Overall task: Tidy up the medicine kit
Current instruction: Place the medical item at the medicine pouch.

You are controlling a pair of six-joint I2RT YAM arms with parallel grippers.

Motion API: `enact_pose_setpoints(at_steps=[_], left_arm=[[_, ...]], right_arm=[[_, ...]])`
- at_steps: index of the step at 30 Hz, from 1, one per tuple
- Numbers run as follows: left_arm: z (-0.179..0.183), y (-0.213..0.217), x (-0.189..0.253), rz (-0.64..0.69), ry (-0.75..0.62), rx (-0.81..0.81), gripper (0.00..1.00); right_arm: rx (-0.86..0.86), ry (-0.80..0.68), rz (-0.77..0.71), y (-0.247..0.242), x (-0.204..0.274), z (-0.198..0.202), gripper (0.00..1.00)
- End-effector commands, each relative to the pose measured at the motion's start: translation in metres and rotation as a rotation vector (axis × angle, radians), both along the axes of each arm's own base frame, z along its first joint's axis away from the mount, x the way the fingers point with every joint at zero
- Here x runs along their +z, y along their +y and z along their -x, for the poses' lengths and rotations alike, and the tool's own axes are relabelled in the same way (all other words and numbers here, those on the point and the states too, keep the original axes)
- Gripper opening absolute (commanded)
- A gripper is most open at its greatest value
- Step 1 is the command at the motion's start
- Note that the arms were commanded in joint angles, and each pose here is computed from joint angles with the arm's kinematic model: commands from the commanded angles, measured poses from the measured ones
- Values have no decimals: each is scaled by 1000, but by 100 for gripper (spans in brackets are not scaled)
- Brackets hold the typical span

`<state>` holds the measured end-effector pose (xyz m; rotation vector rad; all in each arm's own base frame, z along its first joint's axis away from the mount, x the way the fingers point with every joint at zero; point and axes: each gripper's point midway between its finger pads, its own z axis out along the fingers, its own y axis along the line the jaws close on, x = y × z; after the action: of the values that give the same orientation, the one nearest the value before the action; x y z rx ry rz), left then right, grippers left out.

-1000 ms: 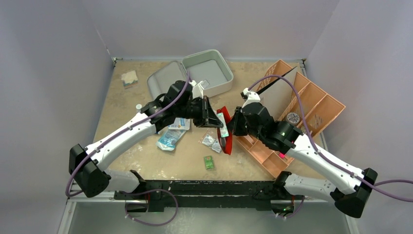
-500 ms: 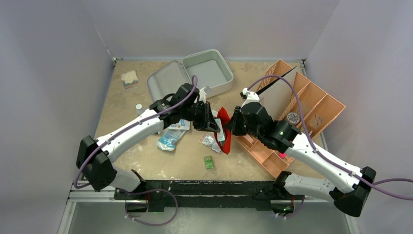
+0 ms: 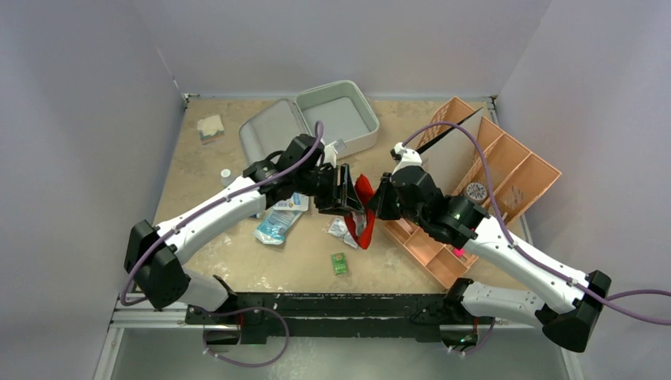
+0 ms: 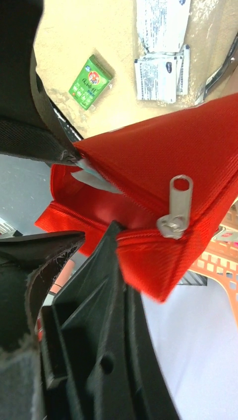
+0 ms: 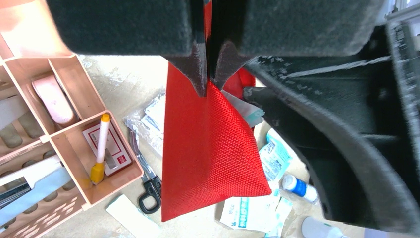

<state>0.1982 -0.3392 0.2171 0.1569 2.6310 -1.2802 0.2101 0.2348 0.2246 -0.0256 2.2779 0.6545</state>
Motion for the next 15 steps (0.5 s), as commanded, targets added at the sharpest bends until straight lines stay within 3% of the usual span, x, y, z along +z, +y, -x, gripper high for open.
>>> enact_pose_setpoints(at_steps=[1,10,15], left_arm=[[5,2,53,115,-155,-43,50],[6,-1,79,182,-252,-84,32],[-5,19,88,63,-378,-52,42]], right_arm=[[-30,-35,-41,-1,19,-4,0],[-4,-24,-84,7,23,0,0],[48,65,-140,8,32,25,0]])
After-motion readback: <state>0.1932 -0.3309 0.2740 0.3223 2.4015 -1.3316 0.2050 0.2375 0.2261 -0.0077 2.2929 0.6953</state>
